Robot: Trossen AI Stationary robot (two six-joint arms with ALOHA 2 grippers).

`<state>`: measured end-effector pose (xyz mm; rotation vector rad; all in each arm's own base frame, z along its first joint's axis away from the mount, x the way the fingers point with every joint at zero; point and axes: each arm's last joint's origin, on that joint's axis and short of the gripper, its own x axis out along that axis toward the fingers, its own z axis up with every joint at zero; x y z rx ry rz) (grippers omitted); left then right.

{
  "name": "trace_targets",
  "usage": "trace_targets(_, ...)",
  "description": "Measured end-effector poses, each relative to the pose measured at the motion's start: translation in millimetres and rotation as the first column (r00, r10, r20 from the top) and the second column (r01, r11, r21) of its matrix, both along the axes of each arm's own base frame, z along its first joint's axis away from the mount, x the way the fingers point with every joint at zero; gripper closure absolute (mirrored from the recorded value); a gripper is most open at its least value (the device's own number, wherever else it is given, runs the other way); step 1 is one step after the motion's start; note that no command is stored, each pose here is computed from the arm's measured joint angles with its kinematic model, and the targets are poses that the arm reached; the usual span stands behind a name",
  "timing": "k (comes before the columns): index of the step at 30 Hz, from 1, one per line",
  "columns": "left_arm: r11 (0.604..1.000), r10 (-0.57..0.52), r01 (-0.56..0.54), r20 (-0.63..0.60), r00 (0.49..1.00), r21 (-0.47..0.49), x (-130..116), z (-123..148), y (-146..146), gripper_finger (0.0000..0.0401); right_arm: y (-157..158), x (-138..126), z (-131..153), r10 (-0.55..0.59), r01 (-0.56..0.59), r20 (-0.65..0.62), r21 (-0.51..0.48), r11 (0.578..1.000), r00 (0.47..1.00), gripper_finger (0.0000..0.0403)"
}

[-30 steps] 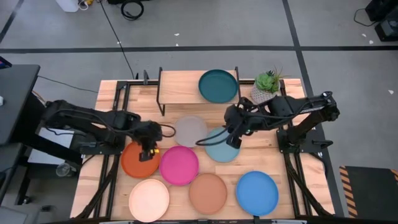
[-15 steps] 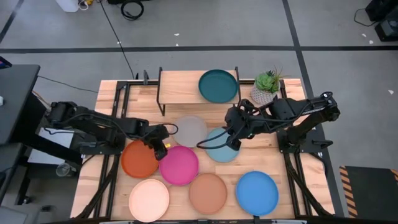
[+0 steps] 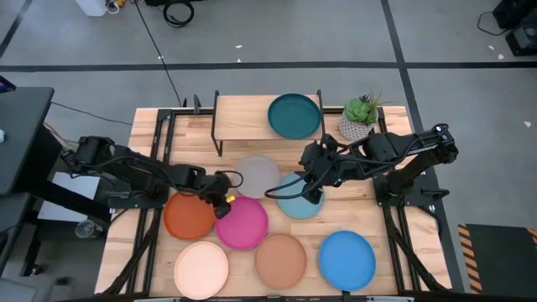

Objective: Place and stack plates onto a shelf
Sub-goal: Stack the pink plate on top of the green plate on the shelf

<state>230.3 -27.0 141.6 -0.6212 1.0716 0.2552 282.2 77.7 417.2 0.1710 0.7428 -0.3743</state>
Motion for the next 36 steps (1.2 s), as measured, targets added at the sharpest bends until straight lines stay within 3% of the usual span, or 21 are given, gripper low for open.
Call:
trace_targets(4, 1.0, 0.016, -0.016, -0.036, 0.999, -0.011, 2, -8, -2, 0.0297, 0, 0, 0, -0.004, 0.004, 0.004, 0.006, 1.0, 1.0, 0.026)
trace_targets(10, 0.997, -0.007, 0.006, -0.025, 1.0, -0.072, 4, -7, -3, 0.0383, 0, 1, 1, -0.001, 0.001, 0.013, 0.015, 1.0, 1.0, 0.026)
trace_targets(16, 0.986, -0.035, 0.033, -0.005, 0.999, -0.164, 4, 2, 0, 0.0383, 1, 1, 1, -0.001, 0.001, 0.016, 0.016, 1.0, 1.0, 0.026)
trace_targets(22, 0.964, -0.046, 0.078, 0.127, 0.991, -0.255, 18, 41, 8, 0.0385, -2, 0, 7, -0.008, 0.007, 0.033, 0.021, 1.0, 0.999, 0.026)
trace_targets(28, 0.974, -0.042, 0.1, 0.269, 0.962, -0.203, 46, 100, 27, 0.0385, -12, -9, 28, -0.056, 0.057, 0.071, -0.015, 0.998, 0.996, 0.026)
trace_targets(36, 0.999, -0.033, 0.029, 0.326, 0.945, 0.016, 79, 164, 87, 0.0385, -27, -27, 55, -0.199, 0.214, 0.134, -0.11, 0.971, 0.971, 0.026)
